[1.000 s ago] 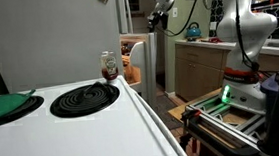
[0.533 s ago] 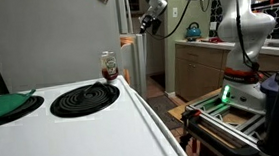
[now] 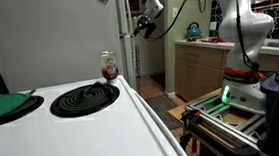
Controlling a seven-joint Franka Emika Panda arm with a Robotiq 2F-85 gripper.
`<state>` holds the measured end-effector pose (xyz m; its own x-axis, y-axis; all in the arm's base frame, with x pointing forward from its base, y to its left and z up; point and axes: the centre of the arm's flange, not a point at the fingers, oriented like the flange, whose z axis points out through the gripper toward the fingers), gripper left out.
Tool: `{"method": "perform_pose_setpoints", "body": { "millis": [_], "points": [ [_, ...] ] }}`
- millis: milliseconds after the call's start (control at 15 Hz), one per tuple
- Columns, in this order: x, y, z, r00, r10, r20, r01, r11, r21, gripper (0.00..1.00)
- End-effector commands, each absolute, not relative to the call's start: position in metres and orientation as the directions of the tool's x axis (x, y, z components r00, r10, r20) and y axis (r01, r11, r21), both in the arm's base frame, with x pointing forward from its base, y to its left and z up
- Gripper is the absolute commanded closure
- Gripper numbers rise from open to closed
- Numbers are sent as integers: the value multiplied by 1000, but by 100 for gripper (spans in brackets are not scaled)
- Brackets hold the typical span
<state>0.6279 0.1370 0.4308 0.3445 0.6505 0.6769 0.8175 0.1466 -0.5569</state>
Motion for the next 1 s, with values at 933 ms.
{"method": "perform_pose_setpoints", "body": {
  "millis": [933],
  "points": [
    [609,31,460,208,674,709,950,33,-310,0]
  ]
}}
